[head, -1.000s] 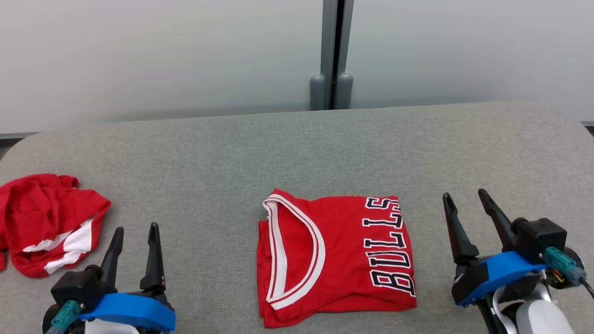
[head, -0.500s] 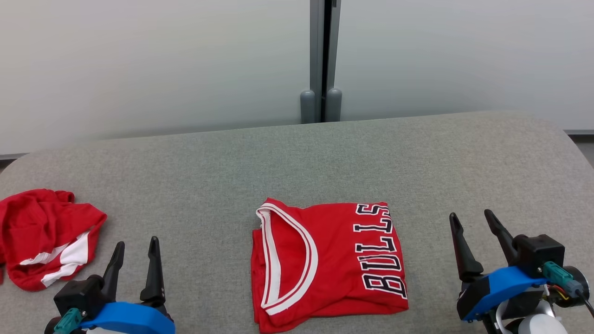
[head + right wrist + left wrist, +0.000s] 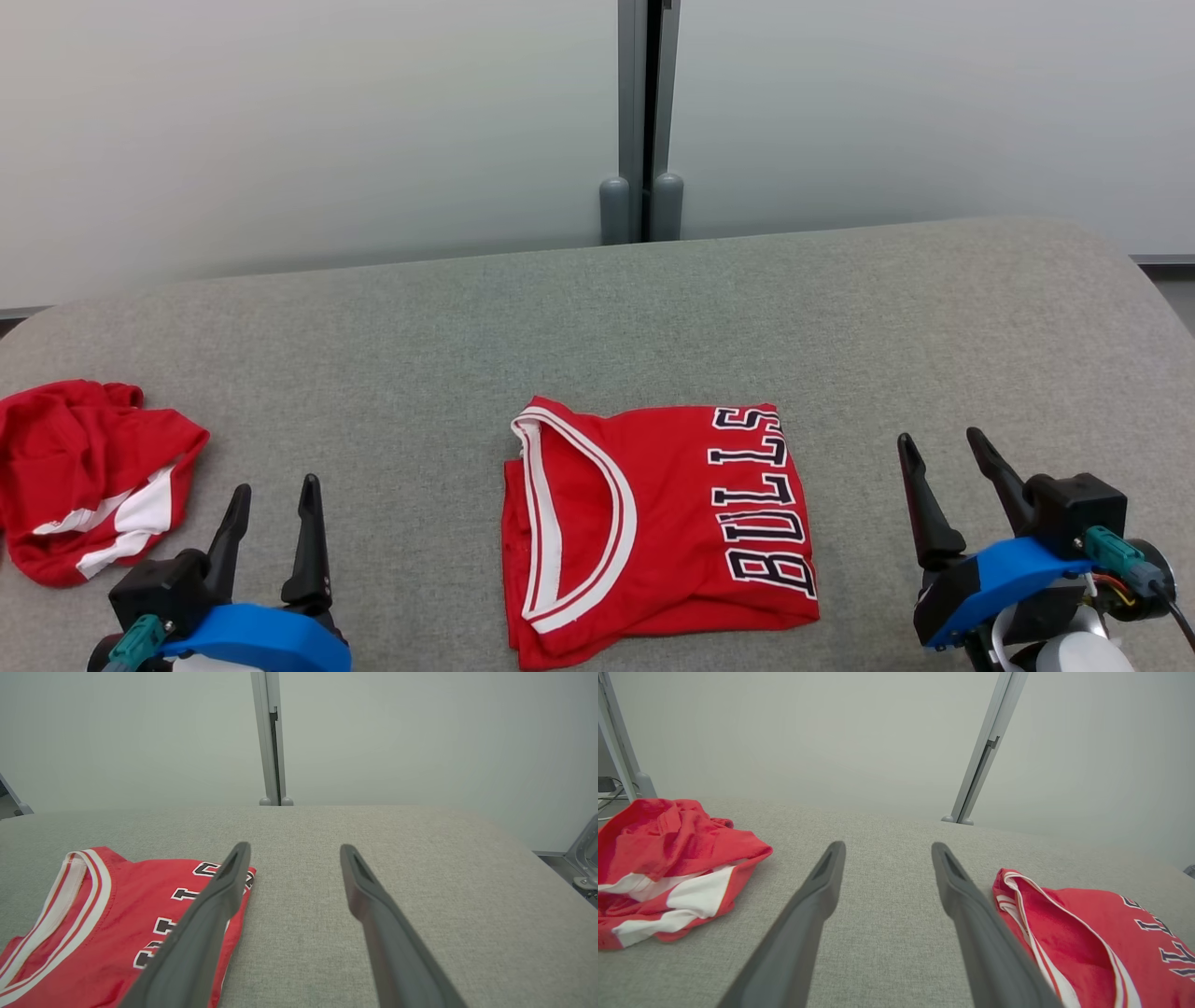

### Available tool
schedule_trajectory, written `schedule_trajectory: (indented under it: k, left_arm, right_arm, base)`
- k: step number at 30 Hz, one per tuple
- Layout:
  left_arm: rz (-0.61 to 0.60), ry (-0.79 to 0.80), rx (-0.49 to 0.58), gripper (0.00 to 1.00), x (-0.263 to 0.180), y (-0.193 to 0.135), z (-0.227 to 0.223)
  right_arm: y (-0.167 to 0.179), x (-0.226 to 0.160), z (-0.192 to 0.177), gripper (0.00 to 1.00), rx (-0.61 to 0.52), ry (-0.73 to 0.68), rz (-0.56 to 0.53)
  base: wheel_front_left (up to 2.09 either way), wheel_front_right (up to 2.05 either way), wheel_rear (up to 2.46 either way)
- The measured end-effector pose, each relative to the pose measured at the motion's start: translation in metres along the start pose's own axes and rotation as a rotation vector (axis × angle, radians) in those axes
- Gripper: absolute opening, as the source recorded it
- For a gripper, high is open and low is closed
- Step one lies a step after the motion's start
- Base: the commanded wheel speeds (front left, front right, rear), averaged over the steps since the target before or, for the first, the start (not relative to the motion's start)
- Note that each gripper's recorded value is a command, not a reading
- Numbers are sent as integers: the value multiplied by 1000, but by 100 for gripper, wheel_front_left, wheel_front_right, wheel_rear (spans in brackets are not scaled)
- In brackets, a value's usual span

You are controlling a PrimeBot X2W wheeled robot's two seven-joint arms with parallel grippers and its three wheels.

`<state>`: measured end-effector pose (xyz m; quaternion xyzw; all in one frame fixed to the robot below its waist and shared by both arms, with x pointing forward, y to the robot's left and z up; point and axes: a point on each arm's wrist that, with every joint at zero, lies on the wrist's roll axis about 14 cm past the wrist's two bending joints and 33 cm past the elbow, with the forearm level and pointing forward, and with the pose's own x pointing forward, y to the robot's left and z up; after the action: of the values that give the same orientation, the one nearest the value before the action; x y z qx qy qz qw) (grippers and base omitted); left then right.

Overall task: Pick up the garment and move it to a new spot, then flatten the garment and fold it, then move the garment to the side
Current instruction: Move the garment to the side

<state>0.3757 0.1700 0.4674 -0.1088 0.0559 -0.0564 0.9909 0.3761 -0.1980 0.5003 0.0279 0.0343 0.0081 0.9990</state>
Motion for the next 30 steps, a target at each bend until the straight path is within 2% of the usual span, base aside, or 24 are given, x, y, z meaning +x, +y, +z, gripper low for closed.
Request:
schedule_trajectory:
  k: [13, 18, 25, 28, 30]
  left_arm:
    - [5, -12, 5, 100, 2, 2, 6]
    - [11, -13, 6, 100, 4, 6, 7]
    - [25, -14, 8, 100, 7, 11, 8]
    - [26, -15, 14, 100, 9, 12, 9]
    - [33, -13, 15, 100, 9, 14, 8]
  right_arm:
    - [12, 11, 0, 100, 28, 44, 36]
    - [36, 21, -22, 100, 34, 220, 107]
    - [46, 32, -66, 100, 37, 471, 135]
    - [46, 32, -90, 100, 56, 577, 132]
    - [52, 34, -101, 100, 109, 620, 144]
  base:
    - [0, 0, 0]
    - [0, 0, 0]
    - [0, 0, 0]
    - [0, 0, 0]
    - [0, 0, 0]
